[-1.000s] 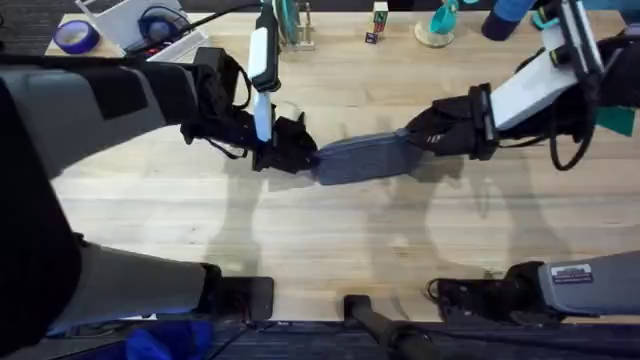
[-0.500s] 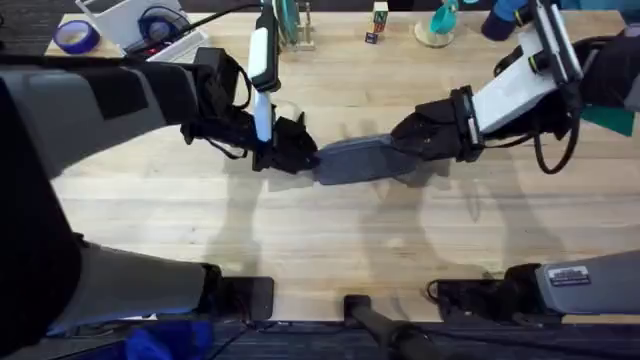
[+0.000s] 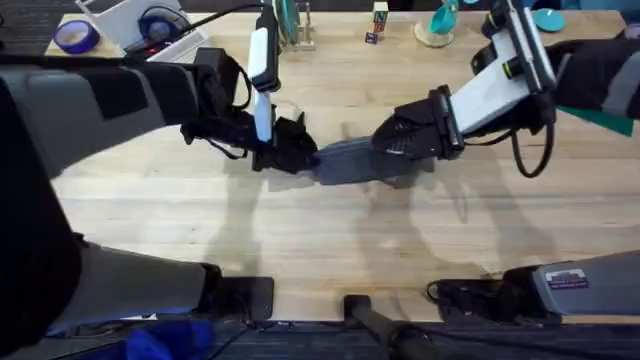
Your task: Unzip the bag, pick up the pens from the table one at a time and place them inside, then zip the bag closed.
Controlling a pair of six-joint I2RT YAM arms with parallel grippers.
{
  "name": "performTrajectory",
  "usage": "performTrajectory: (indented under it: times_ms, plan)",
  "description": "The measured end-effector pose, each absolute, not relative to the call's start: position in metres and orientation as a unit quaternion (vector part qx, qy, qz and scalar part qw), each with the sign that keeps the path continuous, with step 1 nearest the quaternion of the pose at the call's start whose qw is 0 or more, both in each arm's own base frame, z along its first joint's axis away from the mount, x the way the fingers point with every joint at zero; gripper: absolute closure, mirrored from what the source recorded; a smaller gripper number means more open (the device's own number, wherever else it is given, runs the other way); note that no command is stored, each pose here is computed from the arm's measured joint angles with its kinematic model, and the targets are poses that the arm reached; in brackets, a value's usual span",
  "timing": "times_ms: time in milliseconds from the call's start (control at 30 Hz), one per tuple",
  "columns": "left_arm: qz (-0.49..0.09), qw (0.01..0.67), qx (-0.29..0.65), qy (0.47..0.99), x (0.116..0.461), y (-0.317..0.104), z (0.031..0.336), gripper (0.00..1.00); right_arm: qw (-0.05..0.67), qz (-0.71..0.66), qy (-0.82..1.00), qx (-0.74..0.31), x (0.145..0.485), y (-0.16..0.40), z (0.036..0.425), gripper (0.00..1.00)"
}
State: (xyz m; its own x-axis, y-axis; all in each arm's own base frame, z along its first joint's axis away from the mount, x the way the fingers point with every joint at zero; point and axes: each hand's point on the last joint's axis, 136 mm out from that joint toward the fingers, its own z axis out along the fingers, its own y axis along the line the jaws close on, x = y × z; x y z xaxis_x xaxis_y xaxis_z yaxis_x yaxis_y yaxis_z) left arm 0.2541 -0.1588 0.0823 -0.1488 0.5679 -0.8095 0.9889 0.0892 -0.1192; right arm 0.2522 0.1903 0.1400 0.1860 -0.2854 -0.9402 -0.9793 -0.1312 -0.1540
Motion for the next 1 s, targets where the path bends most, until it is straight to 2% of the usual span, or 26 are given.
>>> performTrajectory:
  times_ms: [1000]
  plan:
    - [-0.348,0.303,0.578,0.673,0.254,-0.159,0.082,0.959,0.417,0.438,0.440,-0.664,0.232,0.243,0.148,0.972]
